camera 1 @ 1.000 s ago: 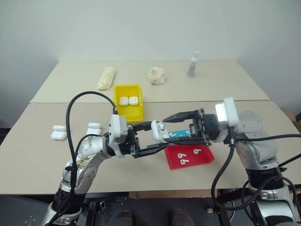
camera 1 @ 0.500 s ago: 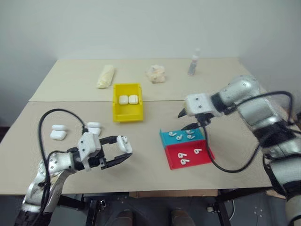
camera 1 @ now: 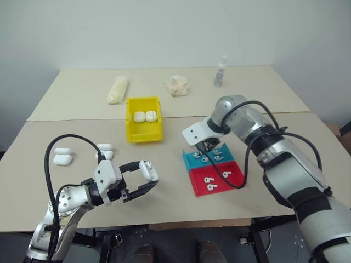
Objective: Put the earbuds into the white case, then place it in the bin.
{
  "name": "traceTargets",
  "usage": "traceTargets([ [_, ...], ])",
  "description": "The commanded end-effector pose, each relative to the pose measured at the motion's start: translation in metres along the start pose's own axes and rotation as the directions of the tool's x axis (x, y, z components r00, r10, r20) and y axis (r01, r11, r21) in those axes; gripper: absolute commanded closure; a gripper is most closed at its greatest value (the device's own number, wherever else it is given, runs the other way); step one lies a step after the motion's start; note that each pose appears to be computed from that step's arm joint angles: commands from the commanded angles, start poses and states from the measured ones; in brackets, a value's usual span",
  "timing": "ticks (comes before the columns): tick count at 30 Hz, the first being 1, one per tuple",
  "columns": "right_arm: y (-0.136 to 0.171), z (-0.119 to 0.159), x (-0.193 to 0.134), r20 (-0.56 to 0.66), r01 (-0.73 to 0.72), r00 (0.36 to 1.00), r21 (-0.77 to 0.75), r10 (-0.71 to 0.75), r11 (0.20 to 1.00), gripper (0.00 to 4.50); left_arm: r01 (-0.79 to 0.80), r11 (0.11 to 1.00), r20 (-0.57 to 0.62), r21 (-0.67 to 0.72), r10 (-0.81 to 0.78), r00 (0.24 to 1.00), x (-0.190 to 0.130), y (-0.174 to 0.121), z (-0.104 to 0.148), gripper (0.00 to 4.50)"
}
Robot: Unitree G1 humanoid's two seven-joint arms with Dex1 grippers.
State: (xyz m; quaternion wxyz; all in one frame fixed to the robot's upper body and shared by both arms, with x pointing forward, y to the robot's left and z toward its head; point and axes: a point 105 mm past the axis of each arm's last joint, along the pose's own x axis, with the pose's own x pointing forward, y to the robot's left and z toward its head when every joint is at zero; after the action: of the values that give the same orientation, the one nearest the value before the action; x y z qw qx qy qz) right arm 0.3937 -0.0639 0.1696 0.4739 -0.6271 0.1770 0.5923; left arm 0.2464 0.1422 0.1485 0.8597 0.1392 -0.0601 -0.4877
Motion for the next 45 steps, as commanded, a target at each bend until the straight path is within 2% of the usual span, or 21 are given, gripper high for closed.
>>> traceTargets([
  [1,-0.008,0.005,-0.004,-0.019,0.017,1.000,-0.018,-0.018,1.000,1.82,0.001,0.999,0.027,0.045,-0.003,1.000,0.001,-0.003,0.011,1.70],
  [11,-0.007,0.001,0.011,-0.046,0.011,0.999,0.008,-0.011,1.000,1.82,-0.023,0.999,0.006,0.033,0.023,1.000,0.000,-0.006,0.006,1.70],
  [32,0.001,-0.001,0.016,-0.032,-0.016,0.999,0.013,0.017,1.000,1.82,-0.013,0.999,0.013,0.037,0.013,1.000,0.002,-0.003,0.003,1.70],
  [35,0.002,0.000,0.017,-0.029,-0.019,0.999,0.011,0.020,1.000,2.44,-0.012,0.999,0.013,0.040,0.012,1.000,0.003,-0.003,0.003,1.70],
  [37,0.002,0.000,0.017,-0.025,-0.022,0.999,0.011,0.022,1.000,3.07,-0.009,0.999,0.015,0.039,0.009,1.000,0.003,-0.004,0.006,1.70],
  [45,0.003,-0.002,0.017,-0.029,-0.021,0.999,0.012,0.021,1.000,3.07,-0.008,0.999,0.015,0.041,0.007,1.000,0.004,-0.004,0.008,1.70],
])
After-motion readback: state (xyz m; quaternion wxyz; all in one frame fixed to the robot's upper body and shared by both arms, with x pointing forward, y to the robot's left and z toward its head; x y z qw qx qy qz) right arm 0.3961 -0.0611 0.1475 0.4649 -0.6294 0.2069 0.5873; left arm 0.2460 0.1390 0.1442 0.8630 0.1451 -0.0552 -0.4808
